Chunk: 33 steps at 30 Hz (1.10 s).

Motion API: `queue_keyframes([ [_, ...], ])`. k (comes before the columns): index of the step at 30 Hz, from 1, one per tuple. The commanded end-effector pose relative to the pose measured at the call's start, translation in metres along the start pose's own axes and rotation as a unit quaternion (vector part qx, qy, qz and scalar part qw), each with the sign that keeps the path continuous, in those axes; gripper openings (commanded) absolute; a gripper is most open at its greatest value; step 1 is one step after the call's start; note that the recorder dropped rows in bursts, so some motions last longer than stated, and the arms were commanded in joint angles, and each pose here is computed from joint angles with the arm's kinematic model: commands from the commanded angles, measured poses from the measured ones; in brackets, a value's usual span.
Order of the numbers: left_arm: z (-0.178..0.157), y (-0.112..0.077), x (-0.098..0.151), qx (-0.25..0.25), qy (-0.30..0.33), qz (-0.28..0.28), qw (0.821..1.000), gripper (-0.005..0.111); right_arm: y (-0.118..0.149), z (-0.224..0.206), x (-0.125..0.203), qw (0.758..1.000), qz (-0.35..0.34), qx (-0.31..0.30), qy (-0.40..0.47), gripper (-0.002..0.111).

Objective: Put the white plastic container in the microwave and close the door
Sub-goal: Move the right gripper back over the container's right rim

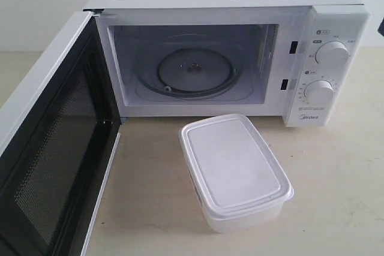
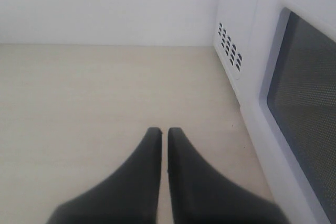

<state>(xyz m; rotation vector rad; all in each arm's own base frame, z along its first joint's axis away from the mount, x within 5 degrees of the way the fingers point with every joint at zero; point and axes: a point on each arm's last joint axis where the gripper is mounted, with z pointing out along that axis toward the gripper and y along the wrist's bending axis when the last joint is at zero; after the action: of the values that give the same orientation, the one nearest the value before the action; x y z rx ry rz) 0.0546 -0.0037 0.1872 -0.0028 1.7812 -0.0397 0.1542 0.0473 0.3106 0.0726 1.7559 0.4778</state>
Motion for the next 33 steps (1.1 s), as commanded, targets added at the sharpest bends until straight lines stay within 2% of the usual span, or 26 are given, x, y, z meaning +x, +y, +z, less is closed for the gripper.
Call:
queue_keyframes([
  [1,0.0,0.0,0.0,0.002,-0.006,-0.005,1.0,0.004,-0.005,-0.001,0.002,0.998,-0.058,0.022,0.013,0.0],
  [7,0.0,0.0,0.0,0.002,-0.006,-0.005,1.0,0.004,-0.003,-0.004,0.002,0.973,-0.224,0.02,0.059,0.0],
  [12,0.0,0.0,0.0,0.002,-0.006,-0.005,1.0,0.004,0.003,-0.009,-0.008,0.973,-0.197,0.017,0.118,0.0],
  [17,0.0,0.0,0.0,0.002,-0.006,-0.005,1.0,0.004,0.004,-0.01,0.002,0.964,-0.169,0.011,0.204,0.0],
  [20,0.0,0.0,0.0,0.002,-0.006,-0.005,1.0,0.004,0.012,-0.004,0.016,0.953,-0.127,-0.037,0.273,0.0],
  [24,0.0,0.0,0.0,0.002,-0.006,-0.005,1.0,0.004,0.014,0.015,0.022,0.949,-0.059,-0.08,0.301,0.001],
  [27,0.0,0.0,0.0,0.002,-0.006,-0.005,1.0,0.004,0.001,0.029,0.025,0.947,-0.015,-0.069,0.313,0.009],
  [30,0.0,0.0,0.0,0.002,-0.006,-0.005,1.0,0.004,-0.015,0.044,0.032,0.939,0.023,-0.051,0.34,0.023],
  [33,0.0,0.0,0.0,0.002,-0.006,-0.005,1.0,0.004,-0.018,0.062,0.043,0.93,0.037,-0.082,0.358,0.029],
])
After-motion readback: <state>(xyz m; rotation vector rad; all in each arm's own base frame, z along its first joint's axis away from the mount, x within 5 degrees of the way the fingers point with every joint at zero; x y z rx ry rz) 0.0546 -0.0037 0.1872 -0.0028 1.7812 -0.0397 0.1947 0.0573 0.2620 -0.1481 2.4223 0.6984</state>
